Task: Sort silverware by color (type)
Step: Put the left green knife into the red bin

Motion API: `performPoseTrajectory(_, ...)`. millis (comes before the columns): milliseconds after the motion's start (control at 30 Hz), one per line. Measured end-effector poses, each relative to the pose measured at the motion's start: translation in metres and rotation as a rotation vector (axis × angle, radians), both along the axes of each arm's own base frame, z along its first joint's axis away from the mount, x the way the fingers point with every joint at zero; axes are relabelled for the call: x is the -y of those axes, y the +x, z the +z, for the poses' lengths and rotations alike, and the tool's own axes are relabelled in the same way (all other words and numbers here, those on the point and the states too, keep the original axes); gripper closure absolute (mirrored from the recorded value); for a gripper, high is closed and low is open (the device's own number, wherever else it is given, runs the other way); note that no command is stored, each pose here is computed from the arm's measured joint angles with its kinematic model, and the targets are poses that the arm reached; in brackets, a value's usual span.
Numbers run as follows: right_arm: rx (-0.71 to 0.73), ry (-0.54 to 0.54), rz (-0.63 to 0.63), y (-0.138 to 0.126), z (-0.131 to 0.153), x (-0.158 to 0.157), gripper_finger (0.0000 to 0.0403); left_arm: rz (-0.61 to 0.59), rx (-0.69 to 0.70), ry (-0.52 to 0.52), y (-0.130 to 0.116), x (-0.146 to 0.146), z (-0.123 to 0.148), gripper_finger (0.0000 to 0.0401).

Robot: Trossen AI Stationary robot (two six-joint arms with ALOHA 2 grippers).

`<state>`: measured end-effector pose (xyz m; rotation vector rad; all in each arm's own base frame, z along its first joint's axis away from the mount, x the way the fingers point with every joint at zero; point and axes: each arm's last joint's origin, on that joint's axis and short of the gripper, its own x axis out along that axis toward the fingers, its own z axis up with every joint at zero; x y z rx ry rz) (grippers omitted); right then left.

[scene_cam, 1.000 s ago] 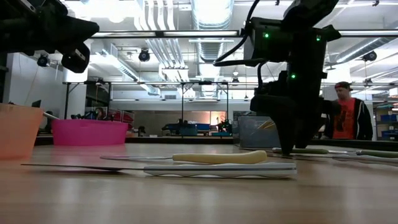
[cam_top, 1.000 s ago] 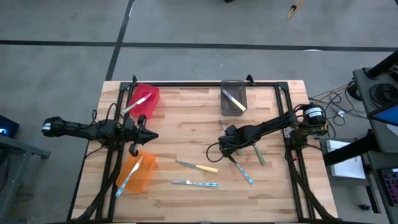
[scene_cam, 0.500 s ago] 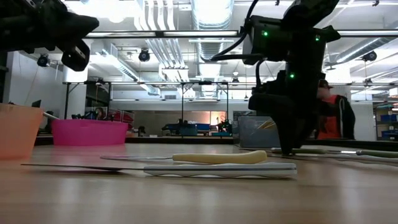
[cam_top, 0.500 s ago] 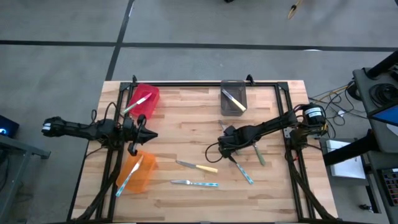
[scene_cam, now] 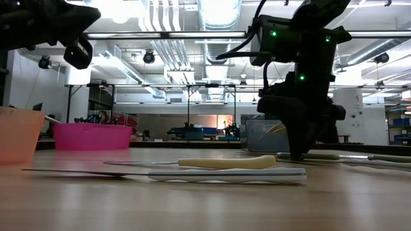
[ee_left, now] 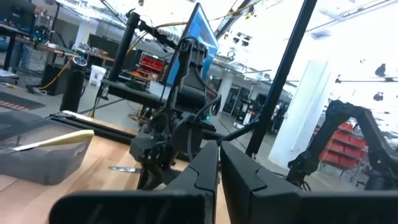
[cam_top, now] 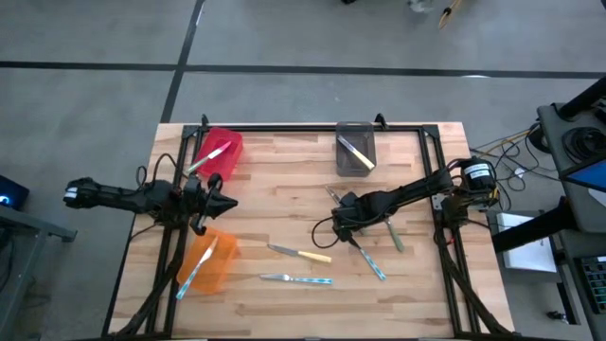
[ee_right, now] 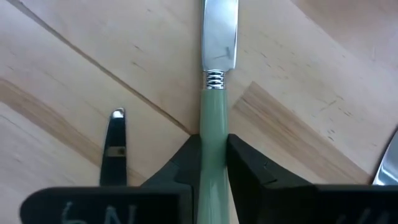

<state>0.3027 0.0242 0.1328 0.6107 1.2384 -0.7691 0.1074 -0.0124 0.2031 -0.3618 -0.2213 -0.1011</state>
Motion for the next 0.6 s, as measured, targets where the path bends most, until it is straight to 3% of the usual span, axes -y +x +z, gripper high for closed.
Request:
performPoseTrajectory(333,0.014,-0.001,0.028,-0.001,0.005,0.000,0.0363,-0.003,0.004,-0.011,0.000,0.000,0.000,0.0401)
performPoseTrajectory(600,0.176,-0.022,0.075,-0.004,0.042,0.001,0.0387,-0.002,-0.014,-0.009,0.001,0.000,-0.001,0.0401)
